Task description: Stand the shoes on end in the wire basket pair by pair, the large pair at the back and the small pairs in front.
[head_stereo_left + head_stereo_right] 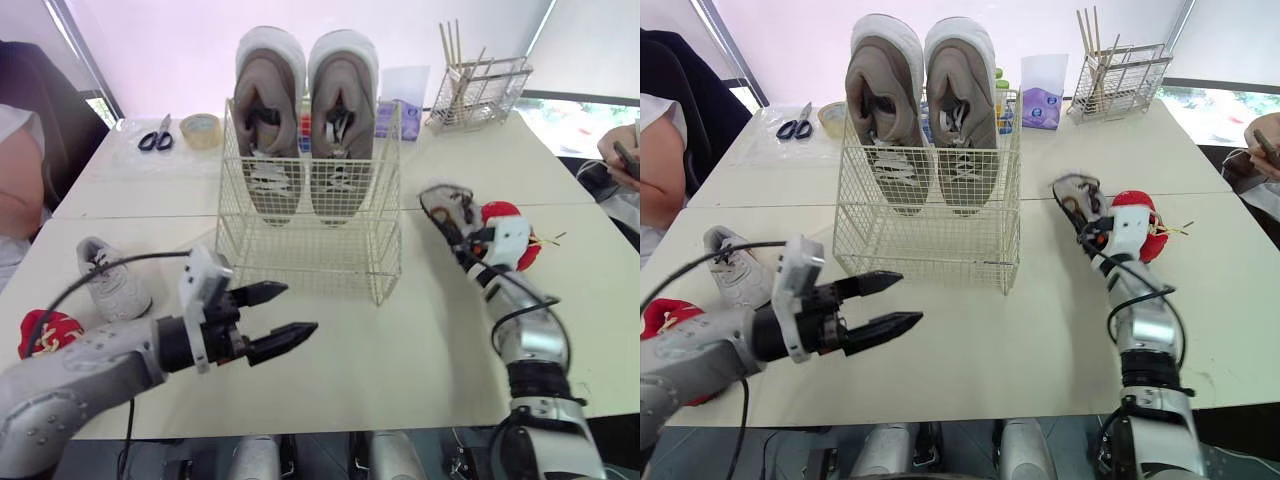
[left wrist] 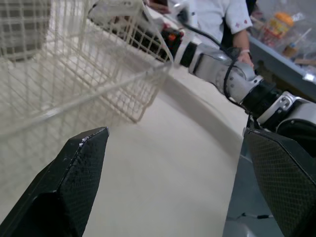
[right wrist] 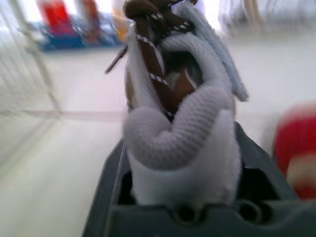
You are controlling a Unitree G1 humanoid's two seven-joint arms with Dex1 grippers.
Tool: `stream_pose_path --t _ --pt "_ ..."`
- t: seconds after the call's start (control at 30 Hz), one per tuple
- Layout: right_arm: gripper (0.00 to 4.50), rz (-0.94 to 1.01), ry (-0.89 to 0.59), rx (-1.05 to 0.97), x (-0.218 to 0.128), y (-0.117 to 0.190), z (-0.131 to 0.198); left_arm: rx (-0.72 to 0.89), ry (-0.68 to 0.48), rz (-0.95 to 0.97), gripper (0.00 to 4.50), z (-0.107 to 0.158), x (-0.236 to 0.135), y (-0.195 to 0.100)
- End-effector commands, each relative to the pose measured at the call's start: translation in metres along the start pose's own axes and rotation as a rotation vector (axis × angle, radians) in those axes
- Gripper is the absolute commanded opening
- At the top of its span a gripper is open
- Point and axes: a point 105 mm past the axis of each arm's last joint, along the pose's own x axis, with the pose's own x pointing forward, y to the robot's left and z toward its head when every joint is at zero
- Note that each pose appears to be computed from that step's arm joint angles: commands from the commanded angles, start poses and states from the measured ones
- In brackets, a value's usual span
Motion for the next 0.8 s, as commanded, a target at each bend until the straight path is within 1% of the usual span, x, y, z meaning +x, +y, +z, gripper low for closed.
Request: stream_pose_path --t 0.03,0.07,0.1,0.13,0.17,0.2,0.23,0.27,0.33,0.4,0.5,0.53,0.57,0.67,0.8 --pt "1.45 0.018 -0.284 -0.172 -0.016 -0.046 0.13 -0.013 -0.046 -0.038 4.5 0.018 -0.003 0.001" --pt "1.45 0.04 -0.311 -0.203 -0.021 -0.053 0.155 -0.009 -0.032 -0.054 4.5 0.018 -0.002 0.0" --pt "1.45 0.092 -0.321 -0.22 -0.026 -0.054 0.174 -0.004 -0.019 -0.066 4.5 0.019 -0.001 0.001" --pt "1.45 0.182 -0.315 -0.249 -0.031 -0.047 0.19 -0.004 -0.011 -0.079 4.5 0.02 -0.001 0.001" --pt "1.45 0.282 -0.308 -0.266 -0.035 -0.036 0.205 -0.011 -0.013 -0.092 4.5 0.024 -0.002 0.002" --pt "1.45 0.398 -0.345 -0.27 -0.036 -0.018 0.224 -0.035 -0.041 -0.107 4.5 0.033 -0.005 0.004" --pt "1.45 0.496 -0.364 -0.266 -0.037 -0.003 0.237 -0.056 -0.068 -0.113 4.5 0.042 -0.008 0.007" --pt "1.45 0.556 -0.376 -0.261 -0.039 0.007 0.244 -0.07 -0.086 -0.117 4.5 0.048 -0.011 0.008" --pt "1.45 0.795 -0.322 -0.286 -0.043 0.046 0.244 -0.043 -0.102 -0.08 4.5 0.067 -0.02 0.021" --pt "1.45 1.043 -0.222 -0.314 -0.054 0.083 0.231 0.003 -0.113 -0.044 4.5 0.09 -0.032 0.032" --pt "1.45 1.272 -0.083 -0.363 -0.069 0.114 0.204 0.018 -0.147 -0.051 4.5 0.116 -0.046 0.035" --pt "1.45 1.312 -0.051 -0.385 -0.072 0.118 0.197 0.015 -0.157 -0.059 4.5 0.12 -0.048 0.034" --pt "1.45 1.358 -0.043 -0.406 -0.074 0.125 0.191 0.006 -0.159 -0.086 4.5 0.122 -0.05 0.031" --pt "1.45 1.42 -0.082 -0.459 -0.073 0.138 0.187 -0.027 -0.134 -0.158 4.5 0.118 -0.047 0.018" --pt "1.45 1.548 -0.125 -0.501 -0.08 0.154 0.185 -0.106 -0.087 -0.246 4.5 0.102 -0.037 0.006"
